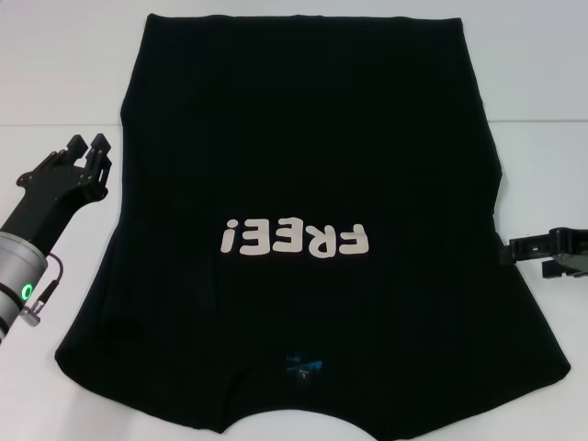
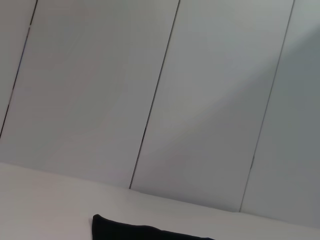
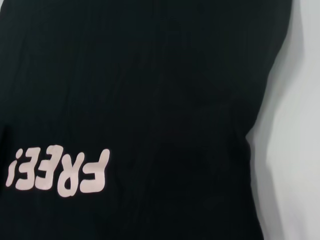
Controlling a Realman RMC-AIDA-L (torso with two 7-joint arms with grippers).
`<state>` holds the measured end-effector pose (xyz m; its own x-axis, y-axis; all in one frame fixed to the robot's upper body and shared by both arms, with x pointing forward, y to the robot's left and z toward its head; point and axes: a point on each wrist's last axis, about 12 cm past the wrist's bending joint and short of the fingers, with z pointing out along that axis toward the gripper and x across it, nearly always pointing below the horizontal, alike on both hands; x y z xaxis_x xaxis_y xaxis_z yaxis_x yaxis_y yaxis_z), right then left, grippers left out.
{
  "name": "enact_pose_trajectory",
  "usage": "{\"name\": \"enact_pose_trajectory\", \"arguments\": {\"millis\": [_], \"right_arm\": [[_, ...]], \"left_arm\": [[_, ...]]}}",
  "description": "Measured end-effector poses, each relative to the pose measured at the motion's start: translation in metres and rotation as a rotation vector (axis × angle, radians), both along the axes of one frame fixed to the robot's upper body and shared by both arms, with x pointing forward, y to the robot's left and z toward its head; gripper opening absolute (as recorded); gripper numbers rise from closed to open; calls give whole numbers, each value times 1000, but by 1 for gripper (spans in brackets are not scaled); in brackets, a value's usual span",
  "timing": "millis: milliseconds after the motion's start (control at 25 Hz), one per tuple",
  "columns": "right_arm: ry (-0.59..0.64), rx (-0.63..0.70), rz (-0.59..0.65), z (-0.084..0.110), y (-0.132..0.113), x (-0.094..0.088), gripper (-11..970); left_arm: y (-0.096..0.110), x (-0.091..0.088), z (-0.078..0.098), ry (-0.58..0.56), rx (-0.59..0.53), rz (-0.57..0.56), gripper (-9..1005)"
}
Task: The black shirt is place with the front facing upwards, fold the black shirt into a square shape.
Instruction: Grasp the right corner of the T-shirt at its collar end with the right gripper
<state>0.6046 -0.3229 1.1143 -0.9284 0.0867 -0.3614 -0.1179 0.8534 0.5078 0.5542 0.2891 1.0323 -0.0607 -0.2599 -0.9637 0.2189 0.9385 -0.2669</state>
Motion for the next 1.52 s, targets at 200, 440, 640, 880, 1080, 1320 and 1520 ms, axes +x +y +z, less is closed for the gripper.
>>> {"name": "enact_pose_trajectory", "arguments": {"millis": [200, 440, 640, 880, 1080, 1320, 1520], "right_arm": [[-14, -12, 10, -8, 3, 1, 944], [5, 3, 28, -11, 7, -2, 943], [49, 26, 44, -9, 4, -10, 942], [100, 43, 44, -9, -7, -20, 944], [126, 47, 39, -7, -15, -25, 943], [156, 59, 37, -11, -19, -35, 941], [169, 62, 29, -15, -22, -40, 940]], "left_arm": [[0, 0, 0, 0, 0, -1, 305], [-1, 1, 1, -2, 0, -3, 305], [-3, 2, 2, -6, -1, -7, 305], [-4, 5, 4, -11, -1, -12, 305], [-8, 10, 7, -21, -1, -23, 305], [-11, 14, 9, -24, 4, -29, 305], [-13, 16, 10, -24, 5, -34, 305]]}}
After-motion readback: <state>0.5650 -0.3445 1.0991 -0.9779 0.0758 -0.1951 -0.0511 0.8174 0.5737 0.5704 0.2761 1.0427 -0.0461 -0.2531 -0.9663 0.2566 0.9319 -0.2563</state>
